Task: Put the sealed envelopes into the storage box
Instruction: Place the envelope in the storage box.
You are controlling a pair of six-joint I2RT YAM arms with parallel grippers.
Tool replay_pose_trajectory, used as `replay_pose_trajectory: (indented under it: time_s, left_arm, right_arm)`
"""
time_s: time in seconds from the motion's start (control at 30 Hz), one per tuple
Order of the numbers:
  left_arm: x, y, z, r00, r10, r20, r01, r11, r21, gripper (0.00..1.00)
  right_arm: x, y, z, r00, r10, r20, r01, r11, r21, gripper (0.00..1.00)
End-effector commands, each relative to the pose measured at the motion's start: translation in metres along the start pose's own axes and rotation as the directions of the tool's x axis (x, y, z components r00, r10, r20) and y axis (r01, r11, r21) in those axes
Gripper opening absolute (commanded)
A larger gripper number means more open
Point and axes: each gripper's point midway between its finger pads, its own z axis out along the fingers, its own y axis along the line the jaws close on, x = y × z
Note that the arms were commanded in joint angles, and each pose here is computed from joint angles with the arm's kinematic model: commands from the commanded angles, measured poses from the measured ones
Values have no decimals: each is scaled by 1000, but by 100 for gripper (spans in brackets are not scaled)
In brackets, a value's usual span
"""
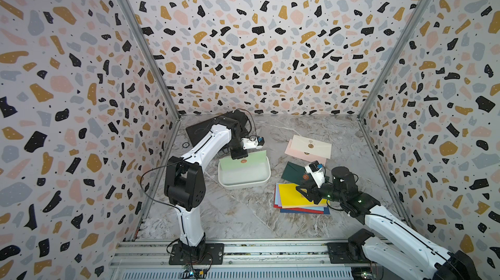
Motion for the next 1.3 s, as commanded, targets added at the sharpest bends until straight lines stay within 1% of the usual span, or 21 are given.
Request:
replay_pose_trajectory:
  time_s: [0.0, 0.1, 0.27, 0.37, 0.57, 0.67, 0.73, 0.87, 1.07, 1.13, 1.27]
  left_arm:
    - [1, 3, 5, 999, 34, 9, -34, 999, 17, 0]
    - [3, 3, 8, 999, 39, 16, -40, 999, 31, 0]
    - [2, 9, 14, 998, 52, 24, -52, 999, 5, 0]
    - [2, 10, 16, 998, 65, 26, -65, 998, 10, 1]
    - [-1, -2, 6, 996, 71, 53, -73, 996, 53, 0]
    - [1, -6, 9, 995, 84, 61, -86, 996, 38, 0]
    - [3, -5, 15, 994, 91, 57, -92, 995, 23, 0]
    - [4, -1, 18, 996, 82, 38, -83, 996, 34, 1]
    - [4, 3, 20, 996, 83, 32, -84, 996, 25, 6]
    - [5, 4, 23, 997, 75, 24, -75, 997, 21, 9]
    - [-1, 18, 15, 998, 43, 41, -42, 998, -44, 18]
  right_arm:
    - [-3, 3, 1, 1000, -2, 3, 2, 1000, -12, 44]
    - [-2, 3, 3, 1000, 5, -6, -5, 1000, -14, 44]
    - [-1, 4, 4, 1000, 6, -14, -7, 1000, -18, 44]
    - [0, 3, 5, 1000, 8, -18, -8, 1000, -15, 43]
    - [2, 3, 7, 999, 14, -30, -14, 1000, -17, 44]
    - [2, 2, 7, 999, 14, -30, -15, 1000, -16, 44]
    - [3, 3, 8, 999, 13, -32, -14, 1000, -19, 44]
    - [2, 3, 8, 999, 13, -32, -13, 1000, -17, 44]
    - [2, 2, 8, 999, 14, -33, -14, 1000, -15, 44]
    - [3, 2, 9, 999, 16, -37, -16, 1000, -15, 44]
    - [4, 1, 9, 999, 21, -41, -21, 1000, -12, 44]
